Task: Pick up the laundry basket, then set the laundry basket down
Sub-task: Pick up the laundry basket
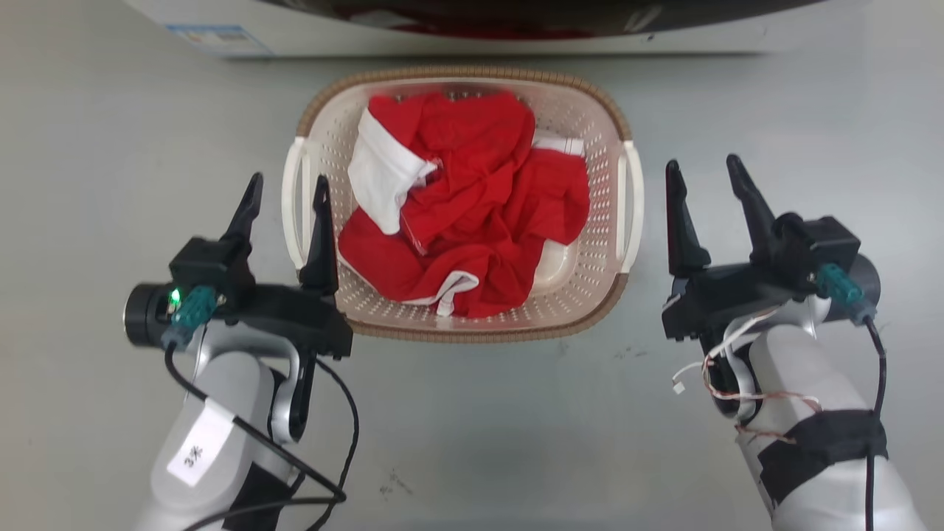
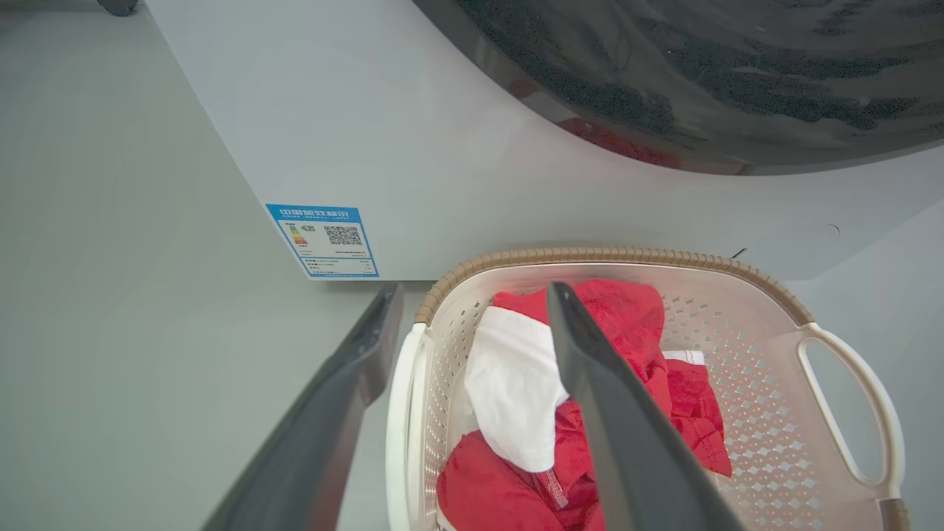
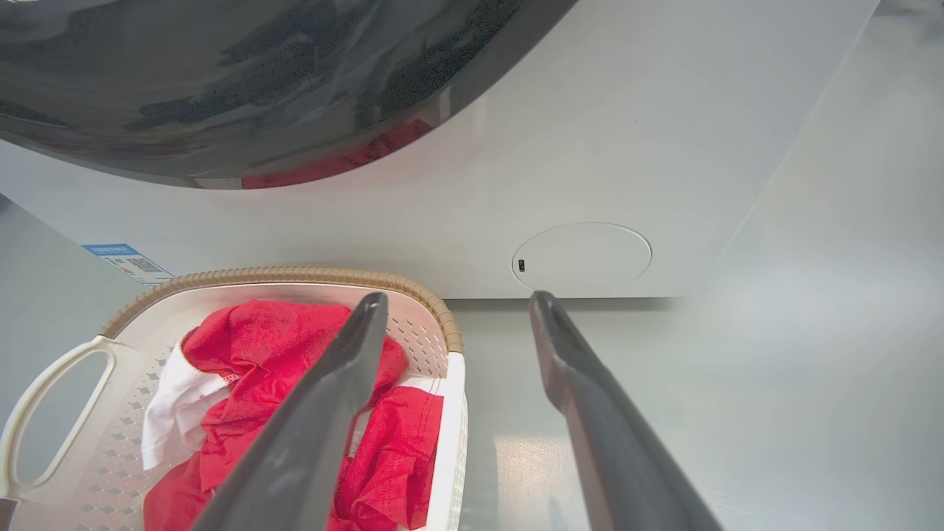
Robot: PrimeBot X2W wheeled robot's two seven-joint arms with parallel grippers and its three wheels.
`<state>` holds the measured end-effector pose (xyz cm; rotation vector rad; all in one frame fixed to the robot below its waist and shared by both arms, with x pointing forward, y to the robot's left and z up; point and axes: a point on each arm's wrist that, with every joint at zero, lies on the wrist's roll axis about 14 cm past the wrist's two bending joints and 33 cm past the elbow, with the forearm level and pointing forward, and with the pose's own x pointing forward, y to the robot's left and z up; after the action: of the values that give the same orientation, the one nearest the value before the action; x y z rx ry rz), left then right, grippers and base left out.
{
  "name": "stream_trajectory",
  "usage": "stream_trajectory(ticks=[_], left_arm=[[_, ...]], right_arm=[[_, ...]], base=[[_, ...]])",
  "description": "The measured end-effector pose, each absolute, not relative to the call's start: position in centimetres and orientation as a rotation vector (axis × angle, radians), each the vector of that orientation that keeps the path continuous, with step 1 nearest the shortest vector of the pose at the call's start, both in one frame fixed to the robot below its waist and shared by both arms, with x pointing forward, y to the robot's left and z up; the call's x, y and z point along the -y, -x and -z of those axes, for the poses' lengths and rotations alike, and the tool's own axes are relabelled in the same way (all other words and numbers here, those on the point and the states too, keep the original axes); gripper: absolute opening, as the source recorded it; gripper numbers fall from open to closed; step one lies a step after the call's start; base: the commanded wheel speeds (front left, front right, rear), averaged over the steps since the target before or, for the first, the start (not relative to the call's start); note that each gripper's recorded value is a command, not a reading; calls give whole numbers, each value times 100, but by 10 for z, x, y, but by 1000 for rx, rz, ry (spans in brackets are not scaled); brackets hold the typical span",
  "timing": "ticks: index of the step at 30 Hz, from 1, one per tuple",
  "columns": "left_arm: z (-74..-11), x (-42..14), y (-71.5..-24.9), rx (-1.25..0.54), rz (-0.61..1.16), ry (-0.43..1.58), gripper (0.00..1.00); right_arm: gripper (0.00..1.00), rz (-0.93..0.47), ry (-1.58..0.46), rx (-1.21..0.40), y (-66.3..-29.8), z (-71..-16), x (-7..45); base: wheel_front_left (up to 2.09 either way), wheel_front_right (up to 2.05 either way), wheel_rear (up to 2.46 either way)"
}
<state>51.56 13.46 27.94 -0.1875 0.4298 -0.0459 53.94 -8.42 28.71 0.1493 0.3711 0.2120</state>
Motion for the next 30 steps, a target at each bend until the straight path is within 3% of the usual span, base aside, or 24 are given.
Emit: stream_trajectory(ticks=[5,12,30], left_arm=[[-243,-131,-525,-496,59,177,100],[-194,-142,-505,-627,28,156,100],[-148,-154,-492,-758,-9,117,100]], right_arm=[[100,-218,-148,-424,-550,-251,80],[100,-235,-148,-517,-540,-206,72],[100,-266,-143,-614,-528,-165,59]], base=[[0,0,0],[0,0,0],[0,0,0]])
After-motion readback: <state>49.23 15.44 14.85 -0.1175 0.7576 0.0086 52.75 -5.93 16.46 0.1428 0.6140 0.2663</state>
